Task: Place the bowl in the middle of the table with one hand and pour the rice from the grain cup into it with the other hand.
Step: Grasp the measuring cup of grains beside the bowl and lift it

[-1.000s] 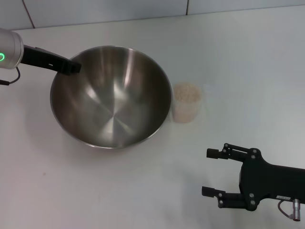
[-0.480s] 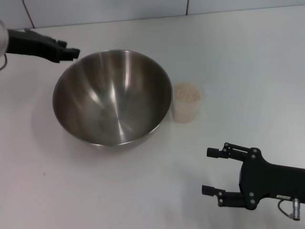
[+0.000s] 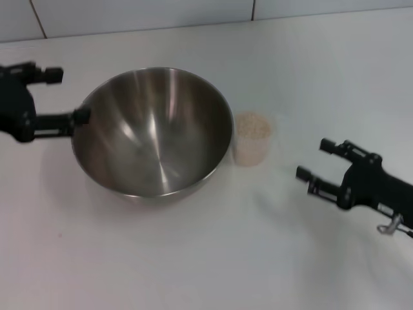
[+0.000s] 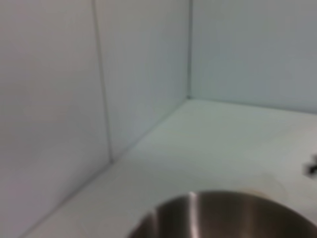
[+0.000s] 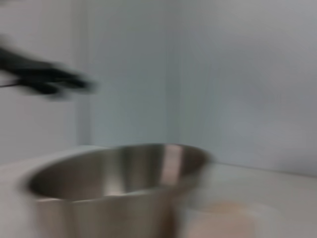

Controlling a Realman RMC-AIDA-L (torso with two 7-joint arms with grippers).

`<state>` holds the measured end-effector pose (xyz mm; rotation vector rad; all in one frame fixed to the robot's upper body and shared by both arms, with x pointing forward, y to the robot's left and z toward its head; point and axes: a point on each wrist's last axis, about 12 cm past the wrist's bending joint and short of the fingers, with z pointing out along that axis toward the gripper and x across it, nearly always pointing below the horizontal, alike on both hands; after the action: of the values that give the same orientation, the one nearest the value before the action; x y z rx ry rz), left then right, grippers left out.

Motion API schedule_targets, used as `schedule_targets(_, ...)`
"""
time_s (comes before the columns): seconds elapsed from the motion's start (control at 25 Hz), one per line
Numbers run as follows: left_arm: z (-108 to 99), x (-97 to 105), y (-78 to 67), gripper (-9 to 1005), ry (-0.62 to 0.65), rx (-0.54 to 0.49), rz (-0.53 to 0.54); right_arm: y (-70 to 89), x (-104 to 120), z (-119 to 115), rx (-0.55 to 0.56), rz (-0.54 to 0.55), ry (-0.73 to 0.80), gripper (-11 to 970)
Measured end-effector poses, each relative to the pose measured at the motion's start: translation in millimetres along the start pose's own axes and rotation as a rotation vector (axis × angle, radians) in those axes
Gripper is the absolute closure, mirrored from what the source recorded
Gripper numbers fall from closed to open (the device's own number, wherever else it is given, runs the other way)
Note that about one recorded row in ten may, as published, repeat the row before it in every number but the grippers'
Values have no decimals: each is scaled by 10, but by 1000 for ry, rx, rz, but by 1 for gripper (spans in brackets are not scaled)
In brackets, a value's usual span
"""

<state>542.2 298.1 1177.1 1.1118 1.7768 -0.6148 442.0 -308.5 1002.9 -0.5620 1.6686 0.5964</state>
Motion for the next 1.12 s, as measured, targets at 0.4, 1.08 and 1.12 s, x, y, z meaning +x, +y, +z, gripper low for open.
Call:
schedule_targets(0.4, 74, 152, -68, 126, 79, 43, -33, -205, 22, 323, 170, 43, 33, 186)
schedule_targets(1.08, 204, 119, -24, 127, 129, 71, -37, -206, -26, 548, 136, 39, 56, 190)
schedule_targets(1.12, 207, 119, -25, 127, 131, 72, -39, -215, -33, 558, 139, 38, 56, 190)
